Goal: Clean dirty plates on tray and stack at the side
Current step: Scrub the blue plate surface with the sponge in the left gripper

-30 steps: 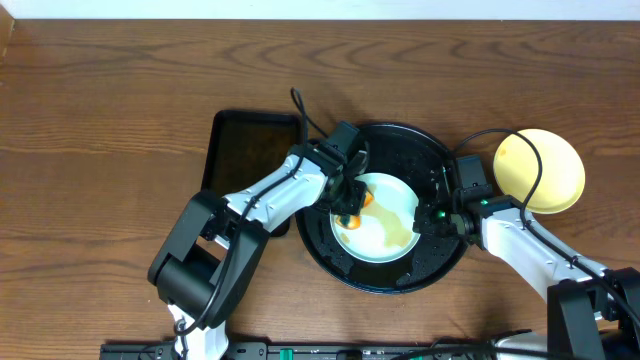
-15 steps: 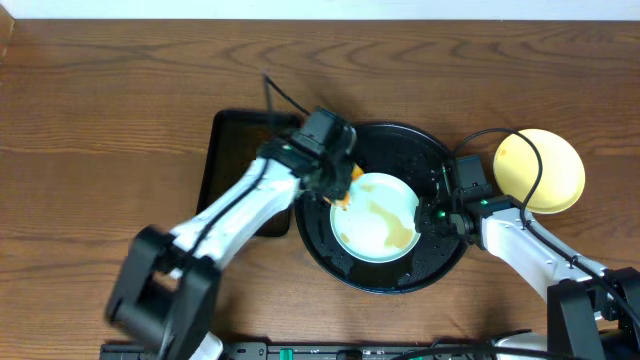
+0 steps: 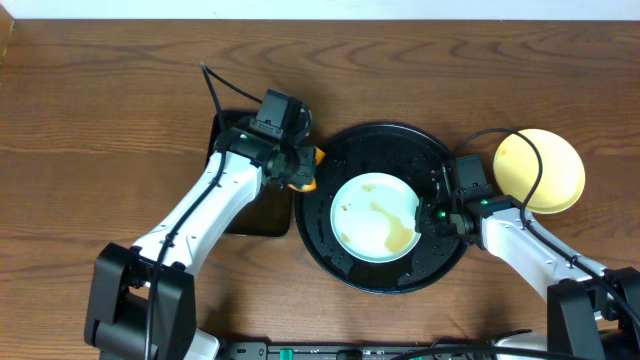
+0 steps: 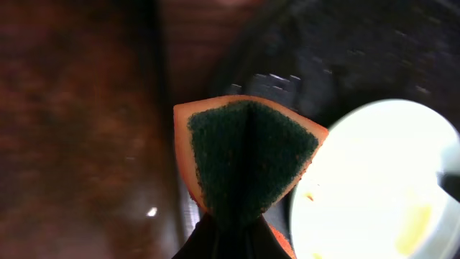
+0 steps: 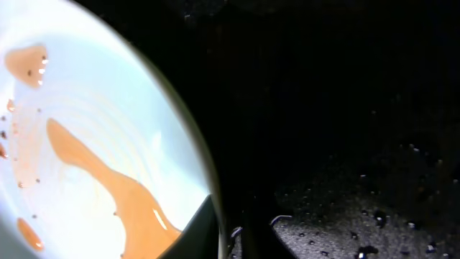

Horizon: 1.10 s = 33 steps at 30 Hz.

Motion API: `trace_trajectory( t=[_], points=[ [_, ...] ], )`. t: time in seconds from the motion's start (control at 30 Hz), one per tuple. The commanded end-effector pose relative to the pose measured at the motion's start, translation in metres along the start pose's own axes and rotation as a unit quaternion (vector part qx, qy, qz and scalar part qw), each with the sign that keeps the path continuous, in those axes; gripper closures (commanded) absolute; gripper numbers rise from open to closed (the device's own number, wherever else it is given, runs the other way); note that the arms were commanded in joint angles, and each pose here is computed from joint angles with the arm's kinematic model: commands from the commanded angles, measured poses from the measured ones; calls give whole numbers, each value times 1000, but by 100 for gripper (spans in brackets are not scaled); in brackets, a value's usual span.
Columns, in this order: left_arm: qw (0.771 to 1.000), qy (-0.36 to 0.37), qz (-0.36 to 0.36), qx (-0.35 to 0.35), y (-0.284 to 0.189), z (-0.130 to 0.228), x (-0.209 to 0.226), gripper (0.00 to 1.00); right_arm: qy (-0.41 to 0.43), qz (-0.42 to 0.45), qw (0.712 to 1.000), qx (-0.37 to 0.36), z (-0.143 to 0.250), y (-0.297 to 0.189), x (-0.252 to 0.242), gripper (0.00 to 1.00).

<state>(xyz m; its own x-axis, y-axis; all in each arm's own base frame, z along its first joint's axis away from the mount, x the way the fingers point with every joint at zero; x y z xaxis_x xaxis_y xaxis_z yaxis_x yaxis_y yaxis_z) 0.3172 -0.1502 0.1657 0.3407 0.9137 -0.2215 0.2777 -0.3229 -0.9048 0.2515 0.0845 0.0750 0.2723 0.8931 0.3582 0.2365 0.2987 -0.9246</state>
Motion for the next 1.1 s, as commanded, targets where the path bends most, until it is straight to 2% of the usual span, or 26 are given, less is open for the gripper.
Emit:
trace_trajectory(
  t=[0.0, 0.17, 0.47, 0.7, 0.87, 1.07],
  points=[
    [998, 12, 54, 13, 2, 5, -21, 93, 11, 19, 1000, 4, 4, 5, -7, 99],
    [996, 48, 69, 27, 19, 15, -49, 93, 11, 19, 1000, 5, 4, 5, -7, 99],
    [991, 61, 99, 70, 62, 37, -104, 92, 11, 19, 1000, 5, 4, 5, -7, 99],
    [984, 101, 124, 73, 73, 55, -148, 93, 11, 19, 1000, 5, 4, 5, -7, 99],
    [984, 93, 128, 84, 84, 65, -162, 93, 11, 19, 1000, 5, 4, 5, -7, 99],
    [984, 80, 119, 103, 102, 71, -159, 92, 11, 19, 1000, 5, 4, 5, -7, 99]
  ],
)
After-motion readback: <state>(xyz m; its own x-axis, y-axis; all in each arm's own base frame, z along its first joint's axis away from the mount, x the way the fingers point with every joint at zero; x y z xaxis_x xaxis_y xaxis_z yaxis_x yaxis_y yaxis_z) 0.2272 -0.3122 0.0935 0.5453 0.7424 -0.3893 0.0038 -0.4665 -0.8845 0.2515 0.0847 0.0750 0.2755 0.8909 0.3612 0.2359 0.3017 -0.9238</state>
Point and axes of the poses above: each gripper's point midway between its finger pads, its own y axis out along the fingers, its own x axis along the line the jaws close on, z = x × y, the point moved 8 cm from there along -y, back along the fingers, and after that the axes turned 8 degrees about y, right-handed, at the moved point
